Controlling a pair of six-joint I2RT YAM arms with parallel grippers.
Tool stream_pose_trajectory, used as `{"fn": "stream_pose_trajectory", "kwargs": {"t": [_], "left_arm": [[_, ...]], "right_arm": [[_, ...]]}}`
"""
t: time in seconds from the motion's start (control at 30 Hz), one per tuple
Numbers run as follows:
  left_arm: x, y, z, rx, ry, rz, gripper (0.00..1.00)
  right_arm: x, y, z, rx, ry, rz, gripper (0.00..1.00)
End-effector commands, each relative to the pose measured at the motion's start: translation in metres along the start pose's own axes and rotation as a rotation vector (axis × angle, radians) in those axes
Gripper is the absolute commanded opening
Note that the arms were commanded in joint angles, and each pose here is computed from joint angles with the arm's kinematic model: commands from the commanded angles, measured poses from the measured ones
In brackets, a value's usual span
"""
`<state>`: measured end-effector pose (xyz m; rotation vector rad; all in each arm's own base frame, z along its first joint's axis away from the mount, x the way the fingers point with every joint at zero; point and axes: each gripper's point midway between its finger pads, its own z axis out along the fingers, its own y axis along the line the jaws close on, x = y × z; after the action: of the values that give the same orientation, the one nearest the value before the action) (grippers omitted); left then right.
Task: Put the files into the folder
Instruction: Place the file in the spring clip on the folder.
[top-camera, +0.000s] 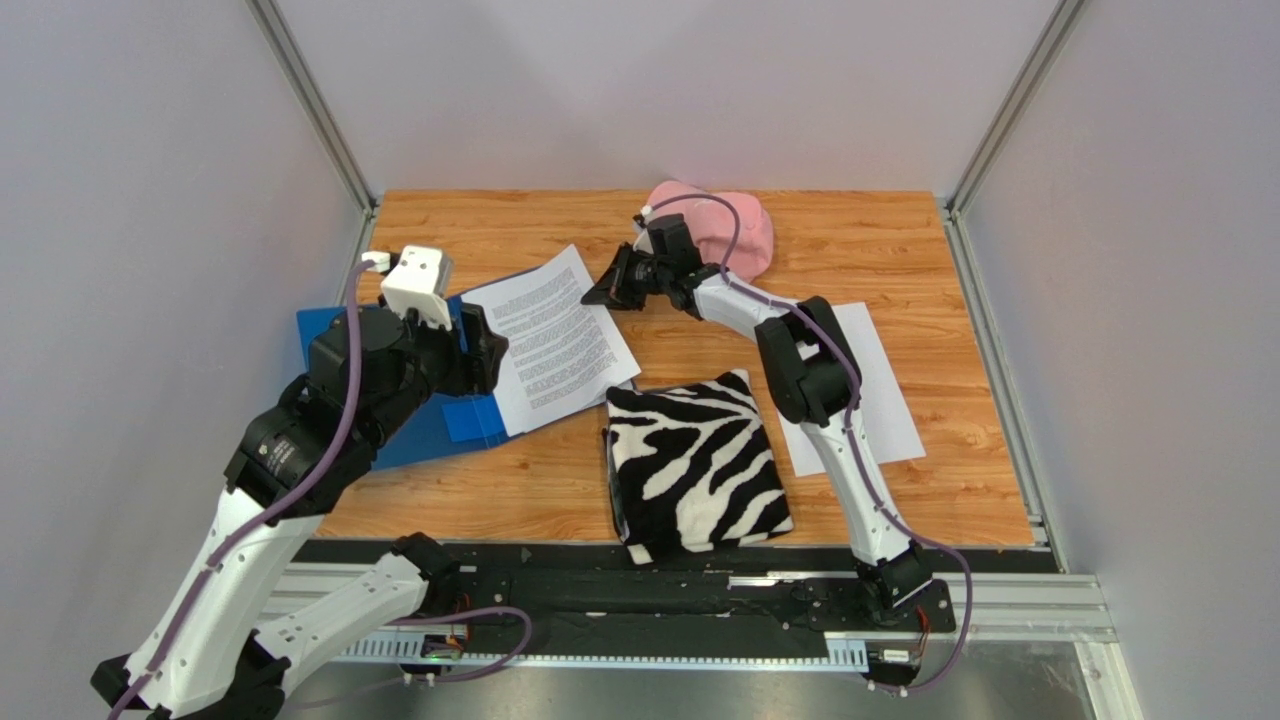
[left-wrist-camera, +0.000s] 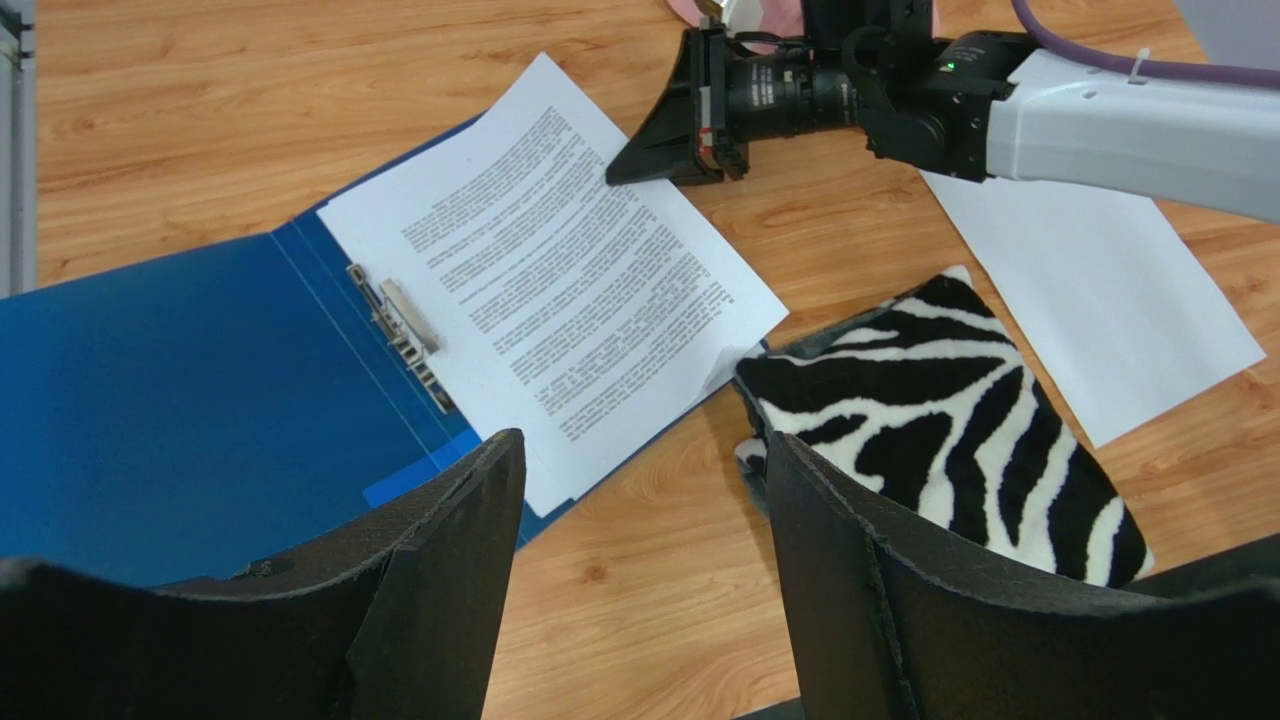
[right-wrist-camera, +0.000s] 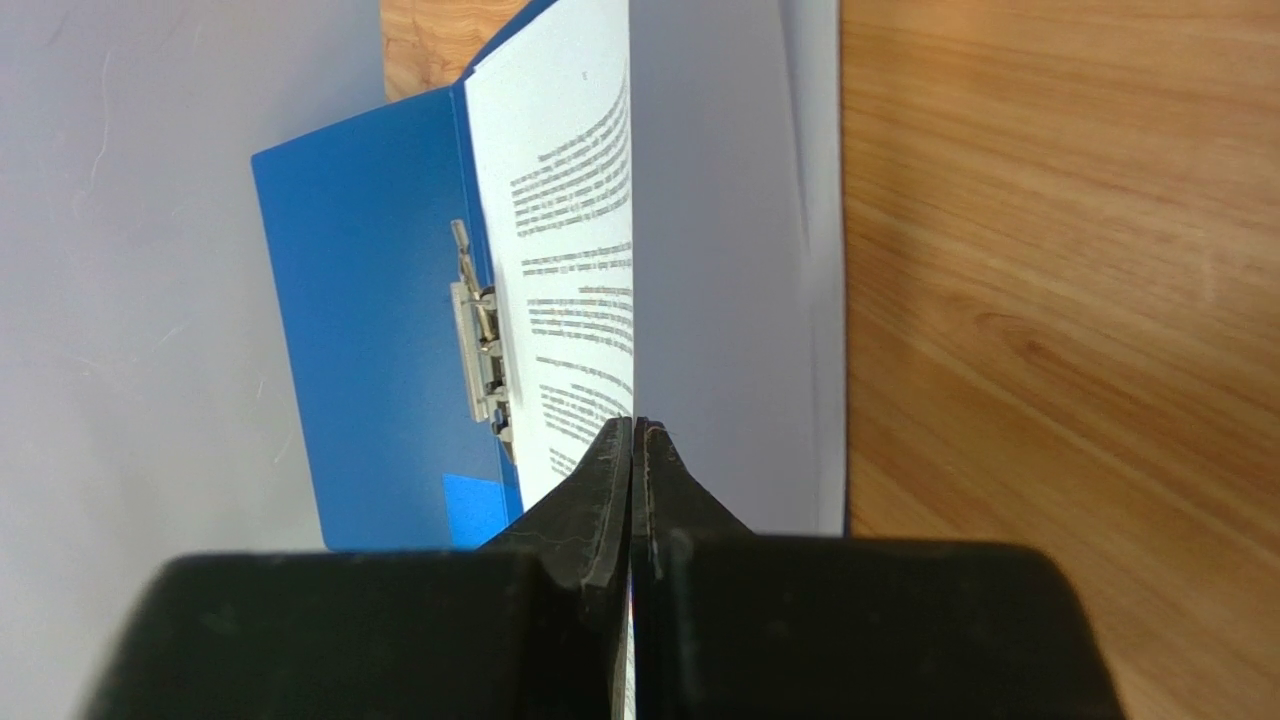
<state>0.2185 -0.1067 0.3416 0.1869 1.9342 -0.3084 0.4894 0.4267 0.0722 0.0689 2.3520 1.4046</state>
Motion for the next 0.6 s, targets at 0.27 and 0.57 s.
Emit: {"fn": "stream_pose_trajectory", "kwargs": {"t": [0.27, 0.57], "left_arm": [[-0.004, -0.004, 0.003, 0.020, -0.016, -0.009, 0.69], [-0.003, -0.005, 0.004, 0.025, -0.011, -0.009, 0.69]], "right_arm": [[-0.015, 0.009, 0.011, -0.031, -0.054, -0.014, 0.00], [-0.007, 0.012, 0.021, -0.043, -0.027, -0.012, 0.00]]}}
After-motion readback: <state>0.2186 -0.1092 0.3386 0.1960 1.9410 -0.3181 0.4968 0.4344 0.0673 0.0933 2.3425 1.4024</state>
